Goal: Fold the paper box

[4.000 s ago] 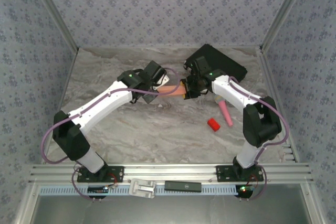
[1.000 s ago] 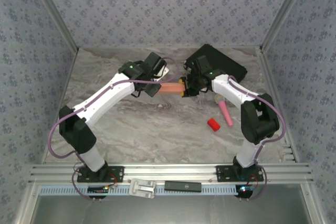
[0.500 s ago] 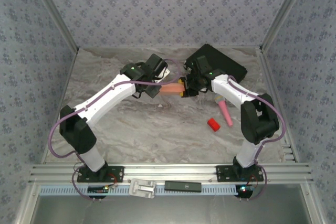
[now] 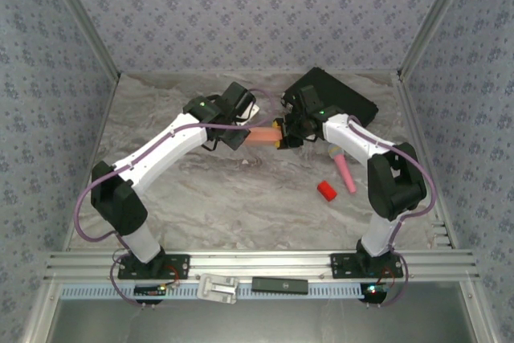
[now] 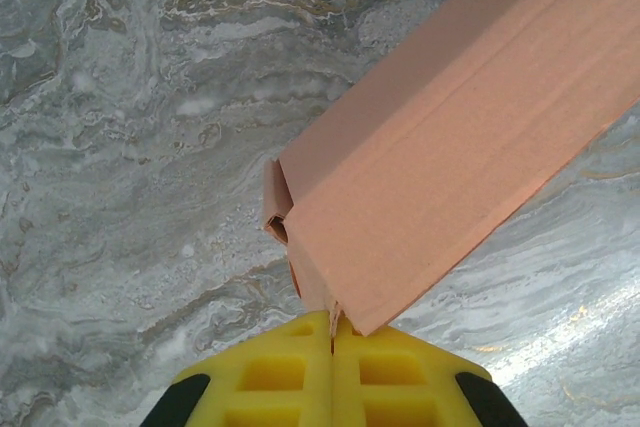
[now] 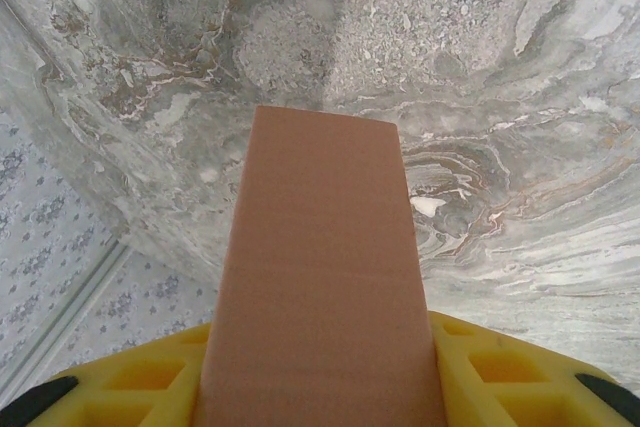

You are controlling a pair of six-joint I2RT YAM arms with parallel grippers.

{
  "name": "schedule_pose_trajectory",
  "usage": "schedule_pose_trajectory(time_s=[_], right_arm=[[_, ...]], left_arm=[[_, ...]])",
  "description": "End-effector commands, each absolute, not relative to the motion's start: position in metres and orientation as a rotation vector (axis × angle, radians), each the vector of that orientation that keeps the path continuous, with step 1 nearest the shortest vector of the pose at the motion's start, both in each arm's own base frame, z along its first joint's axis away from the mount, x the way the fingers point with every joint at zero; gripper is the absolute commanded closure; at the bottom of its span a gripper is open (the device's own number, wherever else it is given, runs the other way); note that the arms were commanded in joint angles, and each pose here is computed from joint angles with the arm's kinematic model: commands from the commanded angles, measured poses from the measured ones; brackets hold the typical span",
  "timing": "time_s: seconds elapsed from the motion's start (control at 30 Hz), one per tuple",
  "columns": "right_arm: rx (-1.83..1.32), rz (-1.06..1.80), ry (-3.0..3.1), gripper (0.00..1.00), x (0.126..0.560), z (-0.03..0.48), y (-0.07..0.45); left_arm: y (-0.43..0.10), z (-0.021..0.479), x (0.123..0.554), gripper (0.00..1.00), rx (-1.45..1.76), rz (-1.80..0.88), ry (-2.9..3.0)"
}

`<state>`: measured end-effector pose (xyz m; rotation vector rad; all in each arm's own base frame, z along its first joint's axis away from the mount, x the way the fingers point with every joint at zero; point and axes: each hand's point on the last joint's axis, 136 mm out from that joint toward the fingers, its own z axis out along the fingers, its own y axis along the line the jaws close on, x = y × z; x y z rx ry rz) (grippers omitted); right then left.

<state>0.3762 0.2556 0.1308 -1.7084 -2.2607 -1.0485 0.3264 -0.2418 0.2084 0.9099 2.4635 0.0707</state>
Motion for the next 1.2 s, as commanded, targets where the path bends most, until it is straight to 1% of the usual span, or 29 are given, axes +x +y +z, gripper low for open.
schedule_pose_trajectory(time_s=[0.0,0.6,1.17], right_arm=[[-1.698,-1.083,-2.239,0.54,0.382,0.139,0.266],[-1.698,-1.09,-2.237,0.54,0.382,0.141,0.269],[-1.679,-1.108,-2.237,0.51,0.383,0.14,0.274]], left_arm=[[-0.248,0.216,0.324,0.95,0.844,-0.007,2.5],[-0.268,0.222,0.324,0.96,0.657,-0.229,2.575],[-0.275,0.222,0.326,0.97,0.573,-0.324,2.599]])
